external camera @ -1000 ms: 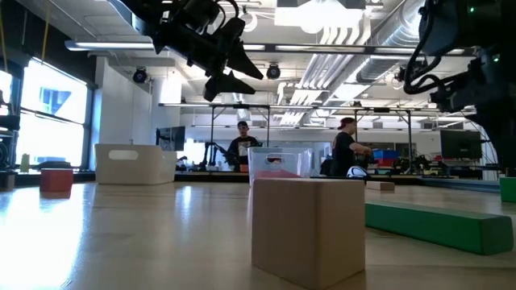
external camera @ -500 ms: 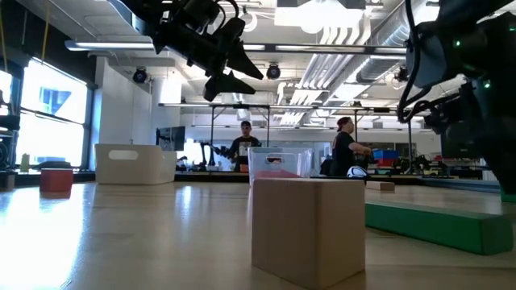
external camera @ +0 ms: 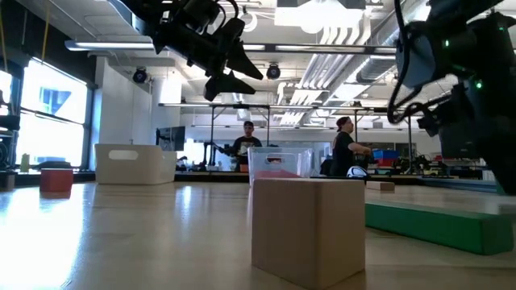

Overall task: Sort & place blocks by color
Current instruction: Put the green block into the bottom white bin

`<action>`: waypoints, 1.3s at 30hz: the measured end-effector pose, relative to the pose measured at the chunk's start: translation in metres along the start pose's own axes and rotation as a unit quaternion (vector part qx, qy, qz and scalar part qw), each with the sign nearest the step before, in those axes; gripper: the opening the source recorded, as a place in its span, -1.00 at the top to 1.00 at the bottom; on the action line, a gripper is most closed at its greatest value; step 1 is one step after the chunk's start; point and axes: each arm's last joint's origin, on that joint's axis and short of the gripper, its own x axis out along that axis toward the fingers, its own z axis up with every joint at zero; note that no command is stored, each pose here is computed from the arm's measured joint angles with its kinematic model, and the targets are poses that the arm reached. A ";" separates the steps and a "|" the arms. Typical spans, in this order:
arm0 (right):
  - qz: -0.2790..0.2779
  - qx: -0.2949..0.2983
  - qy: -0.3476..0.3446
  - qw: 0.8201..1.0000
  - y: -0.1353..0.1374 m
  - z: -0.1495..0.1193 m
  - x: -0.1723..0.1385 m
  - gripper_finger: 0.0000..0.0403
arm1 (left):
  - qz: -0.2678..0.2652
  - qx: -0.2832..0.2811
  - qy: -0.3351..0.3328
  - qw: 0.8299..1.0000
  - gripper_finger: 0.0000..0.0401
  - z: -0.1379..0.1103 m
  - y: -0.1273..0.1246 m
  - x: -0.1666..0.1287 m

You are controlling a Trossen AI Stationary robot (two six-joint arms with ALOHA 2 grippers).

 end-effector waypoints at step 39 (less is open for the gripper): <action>0.131 0.050 -0.012 0.990 0.012 -0.150 -0.118 0.45 | -0.100 0.149 0.040 0.983 -0.02 -0.043 -0.107 0.009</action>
